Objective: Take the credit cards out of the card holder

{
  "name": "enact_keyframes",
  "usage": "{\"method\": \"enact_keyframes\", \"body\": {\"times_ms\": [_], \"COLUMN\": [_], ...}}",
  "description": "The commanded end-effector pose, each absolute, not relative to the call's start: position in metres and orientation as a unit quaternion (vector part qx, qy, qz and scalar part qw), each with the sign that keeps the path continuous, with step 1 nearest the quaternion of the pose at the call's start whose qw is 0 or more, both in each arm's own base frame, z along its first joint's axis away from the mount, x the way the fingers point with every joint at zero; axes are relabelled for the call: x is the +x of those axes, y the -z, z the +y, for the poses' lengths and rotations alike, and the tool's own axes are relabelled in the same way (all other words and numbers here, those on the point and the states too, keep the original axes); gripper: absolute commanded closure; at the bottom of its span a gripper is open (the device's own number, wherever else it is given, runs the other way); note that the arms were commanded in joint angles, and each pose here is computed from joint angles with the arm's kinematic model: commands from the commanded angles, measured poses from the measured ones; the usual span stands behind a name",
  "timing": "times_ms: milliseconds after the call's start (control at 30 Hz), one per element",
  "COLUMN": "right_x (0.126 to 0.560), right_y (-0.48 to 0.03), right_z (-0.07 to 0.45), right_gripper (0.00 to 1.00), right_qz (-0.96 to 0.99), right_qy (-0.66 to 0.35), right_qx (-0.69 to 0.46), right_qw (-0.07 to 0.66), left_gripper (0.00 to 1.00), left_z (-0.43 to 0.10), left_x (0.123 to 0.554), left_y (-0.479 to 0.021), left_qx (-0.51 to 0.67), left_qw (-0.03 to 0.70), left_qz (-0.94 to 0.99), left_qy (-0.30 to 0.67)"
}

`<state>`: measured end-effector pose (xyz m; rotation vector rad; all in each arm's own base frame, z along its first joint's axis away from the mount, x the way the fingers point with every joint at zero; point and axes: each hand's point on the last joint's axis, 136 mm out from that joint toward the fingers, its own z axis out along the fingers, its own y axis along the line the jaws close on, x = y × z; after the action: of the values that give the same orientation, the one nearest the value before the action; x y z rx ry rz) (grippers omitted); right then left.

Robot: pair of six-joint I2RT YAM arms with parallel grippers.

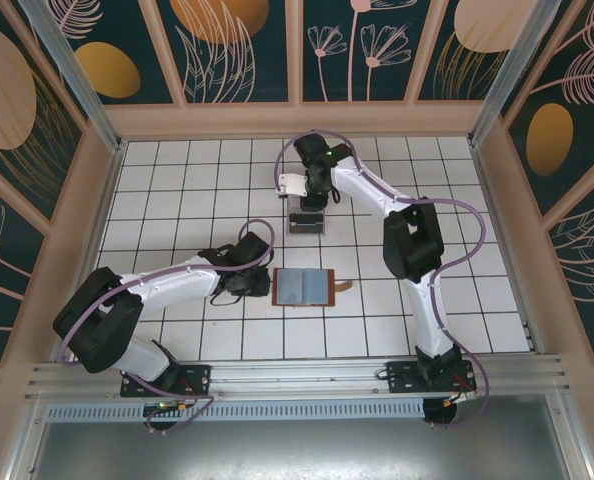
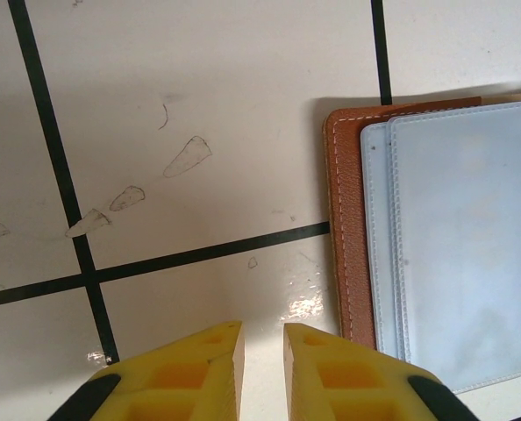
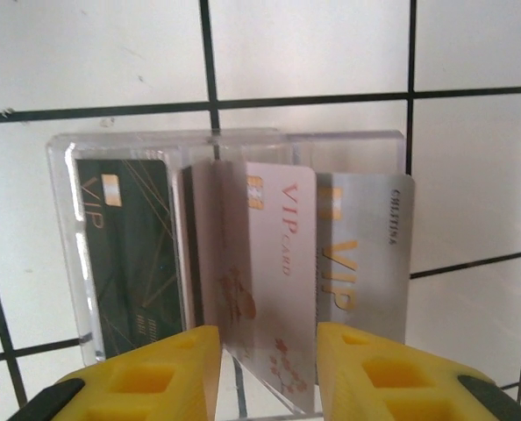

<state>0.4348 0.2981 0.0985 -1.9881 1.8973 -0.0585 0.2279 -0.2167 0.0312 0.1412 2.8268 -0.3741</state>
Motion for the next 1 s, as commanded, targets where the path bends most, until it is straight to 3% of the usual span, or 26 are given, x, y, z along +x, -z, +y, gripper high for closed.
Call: {"method": "enact_keyframes", "body": {"times_ms": [0, 400, 733, 967], "right_x": [0.422, 0.420, 0.417, 0.408], "right_y": [-0.108, -0.090, -0.125, -0.117], "right_z": [0.299, 0.296, 0.303, 0.303], "right_gripper": [0.64, 0.63, 0.62, 0.62], "right_qz": [0.680, 0.686, 0.673, 0.671], "right_qy": [0.013, 0.022, 0.037, 0.033], "right_qx": [-0.707, -0.705, -0.705, -0.710], "right_qw": [0.193, 0.178, 0.219, 0.211], "left_gripper": [0.79, 0.79, 0.78, 0.79], "left_z": [-0.212, -0.211, -0.212, -0.213], "left_x": [0.229, 0.228, 0.230, 0.229], "left_y": [-0.037, -0.037, -0.038, -0.037], "left_qx": [0.041, 0.039, 0.038, 0.040], "left_qw": [0.151, 0.151, 0.154, 0.152], "left_qz": [0.980, 0.979, 0.979, 0.979], "left_qy": [0.126, 0.128, 0.128, 0.129]}}
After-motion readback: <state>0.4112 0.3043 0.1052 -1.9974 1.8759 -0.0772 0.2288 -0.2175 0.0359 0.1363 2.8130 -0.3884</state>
